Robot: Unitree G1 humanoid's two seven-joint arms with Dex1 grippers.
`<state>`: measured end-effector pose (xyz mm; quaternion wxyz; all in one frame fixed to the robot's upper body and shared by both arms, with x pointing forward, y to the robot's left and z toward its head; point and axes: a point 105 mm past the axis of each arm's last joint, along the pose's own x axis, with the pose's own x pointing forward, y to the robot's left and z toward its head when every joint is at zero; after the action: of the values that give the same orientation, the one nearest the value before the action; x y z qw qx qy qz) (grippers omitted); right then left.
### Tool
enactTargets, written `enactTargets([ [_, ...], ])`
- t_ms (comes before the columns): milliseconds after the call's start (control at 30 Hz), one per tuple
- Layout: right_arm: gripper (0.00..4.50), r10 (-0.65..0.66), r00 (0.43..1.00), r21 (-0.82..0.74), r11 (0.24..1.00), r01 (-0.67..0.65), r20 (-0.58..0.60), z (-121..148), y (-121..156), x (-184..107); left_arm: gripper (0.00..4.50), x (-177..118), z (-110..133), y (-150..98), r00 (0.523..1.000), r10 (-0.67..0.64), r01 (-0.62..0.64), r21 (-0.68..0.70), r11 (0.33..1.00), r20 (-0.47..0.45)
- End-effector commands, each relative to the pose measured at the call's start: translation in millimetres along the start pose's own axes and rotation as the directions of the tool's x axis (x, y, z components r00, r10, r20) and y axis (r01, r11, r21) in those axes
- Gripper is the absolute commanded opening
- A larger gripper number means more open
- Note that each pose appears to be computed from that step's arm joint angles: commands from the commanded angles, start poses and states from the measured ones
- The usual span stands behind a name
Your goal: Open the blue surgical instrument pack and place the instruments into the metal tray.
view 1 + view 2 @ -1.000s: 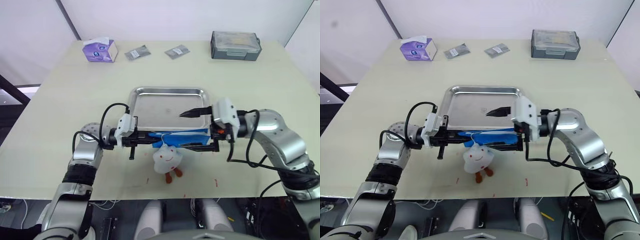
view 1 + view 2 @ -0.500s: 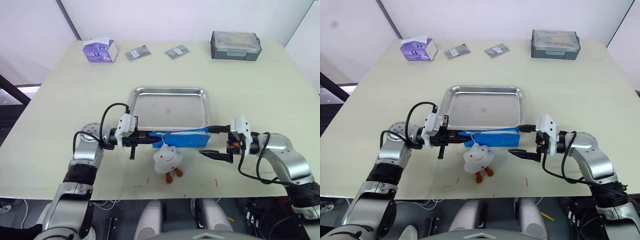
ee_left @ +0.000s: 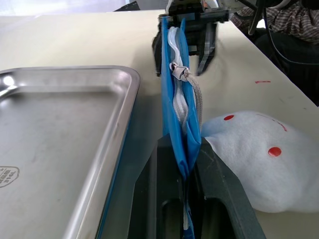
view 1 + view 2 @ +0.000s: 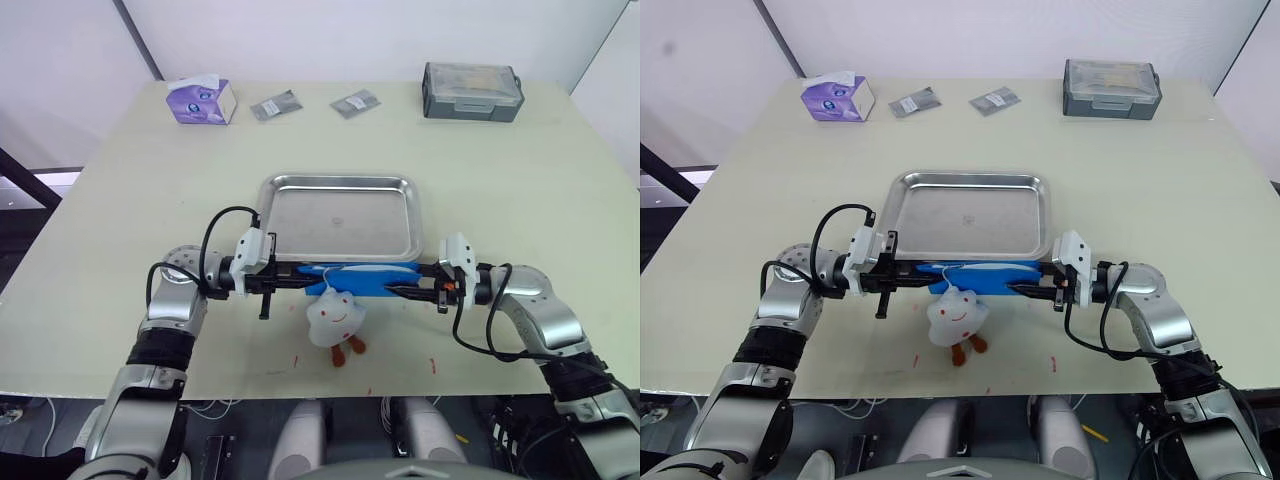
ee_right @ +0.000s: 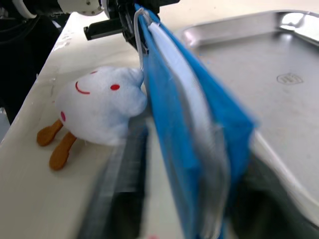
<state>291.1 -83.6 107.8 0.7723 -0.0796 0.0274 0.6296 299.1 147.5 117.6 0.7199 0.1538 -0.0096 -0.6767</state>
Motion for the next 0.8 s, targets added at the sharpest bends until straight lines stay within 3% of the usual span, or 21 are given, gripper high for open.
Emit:
enactTargets([
  [33,0.03,0.021,0.999,-0.037,0.999,-0.020,0.042,13.0,0.8,2.4,0.00,-0.9,1.3,-0.3,1.000,-0.005,0.005,0.005,1.000,0.001],
  [267,0.03,0.025,0.999,-0.033,0.999,-0.024,0.046,12.3,1.3,3.8,0.00,-2.3,6.3,0.5,1.000,-0.014,0.015,-0.065,0.998,0.016],
  [333,0.00,0.023,0.999,-0.034,0.999,-0.022,0.044,11.8,1.0,3.2,0.82,-5.0,9.5,4.6,1.000,0.013,-0.012,-0.064,0.998,0.017],
  [433,0.00,0.023,0.999,-0.034,0.999,-0.022,0.042,11.2,1.2,2.4,1.64,-10.2,12.7,5.1,1.000,0.026,-0.025,-0.067,0.997,0.014],
  [467,0.00,0.024,0.999,-0.035,0.999,-0.022,0.041,10.9,1.2,2.3,2.20,-13.3,13.5,4.6,0.999,0.030,-0.029,-0.070,0.997,0.011],
  [567,0.00,0.030,0.999,-0.042,0.999,-0.029,0.032,9.5,2.0,1.8,3.06,-26.5,14.5,2.1,0.998,0.059,-0.059,-0.089,0.994,-0.003],
  [667,0.00,0.033,0.999,-0.044,0.999,-0.032,0.032,9.3,2.8,1.8,4.39,-39.5,16.4,-1.5,0.996,0.091,-0.092,-0.116,0.989,-0.009],
  [800,0.00,0.038,0.999,-0.048,0.998,-0.036,0.028,7.7,3.5,1.7,4.47,-53.8,25.7,-9.9,0.990,0.133,-0.123,-0.201,0.972,0.039],
])
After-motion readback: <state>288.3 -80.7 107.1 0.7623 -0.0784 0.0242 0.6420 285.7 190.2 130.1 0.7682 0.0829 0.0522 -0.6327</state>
